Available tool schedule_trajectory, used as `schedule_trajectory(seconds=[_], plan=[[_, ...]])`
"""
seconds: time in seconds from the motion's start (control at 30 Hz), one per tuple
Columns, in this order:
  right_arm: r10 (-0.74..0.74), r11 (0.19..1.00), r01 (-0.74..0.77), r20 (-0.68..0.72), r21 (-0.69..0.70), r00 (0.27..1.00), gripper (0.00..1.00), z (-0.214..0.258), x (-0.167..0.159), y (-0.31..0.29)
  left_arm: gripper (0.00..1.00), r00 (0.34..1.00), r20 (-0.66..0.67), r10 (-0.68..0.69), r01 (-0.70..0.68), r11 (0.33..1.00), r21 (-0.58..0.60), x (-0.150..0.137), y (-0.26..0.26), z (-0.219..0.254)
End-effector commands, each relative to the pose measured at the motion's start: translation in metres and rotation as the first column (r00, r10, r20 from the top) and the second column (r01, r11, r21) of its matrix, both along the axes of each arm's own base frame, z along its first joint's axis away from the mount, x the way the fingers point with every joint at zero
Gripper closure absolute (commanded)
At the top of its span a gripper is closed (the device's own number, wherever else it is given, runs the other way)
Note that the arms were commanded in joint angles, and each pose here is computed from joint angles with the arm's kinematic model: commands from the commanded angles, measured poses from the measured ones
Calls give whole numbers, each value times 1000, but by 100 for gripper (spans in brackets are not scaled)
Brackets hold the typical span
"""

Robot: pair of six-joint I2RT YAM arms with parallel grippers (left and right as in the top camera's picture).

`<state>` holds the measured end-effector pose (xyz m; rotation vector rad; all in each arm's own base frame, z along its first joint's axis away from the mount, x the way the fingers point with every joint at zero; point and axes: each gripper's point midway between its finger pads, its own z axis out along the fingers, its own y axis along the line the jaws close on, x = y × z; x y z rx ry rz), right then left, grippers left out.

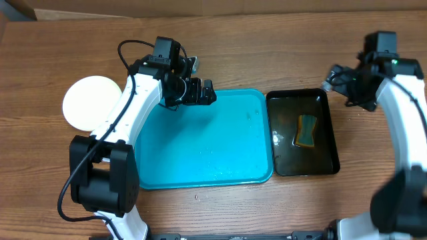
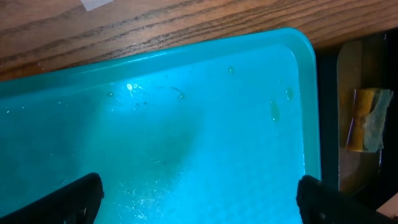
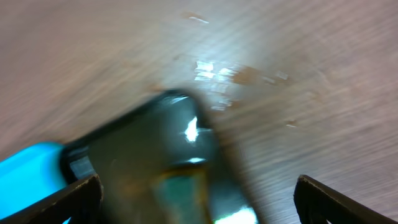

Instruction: Clean dirty plates on tray and stack at the side

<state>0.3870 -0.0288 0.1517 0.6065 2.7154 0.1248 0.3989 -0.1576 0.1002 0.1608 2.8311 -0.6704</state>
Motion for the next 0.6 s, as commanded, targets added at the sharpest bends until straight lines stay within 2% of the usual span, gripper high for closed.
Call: schedule_trajectory(seconds=[0.0, 0.13, 0.23, 0.3, 0.4, 0.47, 0.57], plan=[[111, 994, -110, 222, -14, 969, 0, 81, -13, 44, 0, 1000, 0, -6, 6, 1000, 9, 0, 0, -3], [233, 970, -241, 397, -31, 888, 0, 145, -46, 91, 0, 1000, 0, -6, 6, 1000, 9, 0, 0, -3], [293, 947, -317, 542, -52, 788, 0, 196, -86, 111, 0, 1000, 0, -6, 6, 1000, 9, 0, 0, -3], [316, 944, -301, 632, -135, 708, 0, 229, -115, 99, 0, 1000, 0, -6, 6, 1000, 9, 0, 0, -3], [284, 954, -259, 721, -148, 633, 0, 259, -154, 83, 0, 1000, 0, -6, 6, 1000, 9, 0, 0, -3], [275, 956, -251, 756, -151, 595, 0, 269, -180, 76, 0, 1000, 0, -6, 6, 1000, 9, 0, 0, -3], [320, 946, -221, 802, -238, 505, 0, 280, -218, 60, 0, 1000, 0, -6, 6, 1000, 9, 0, 0, -3]])
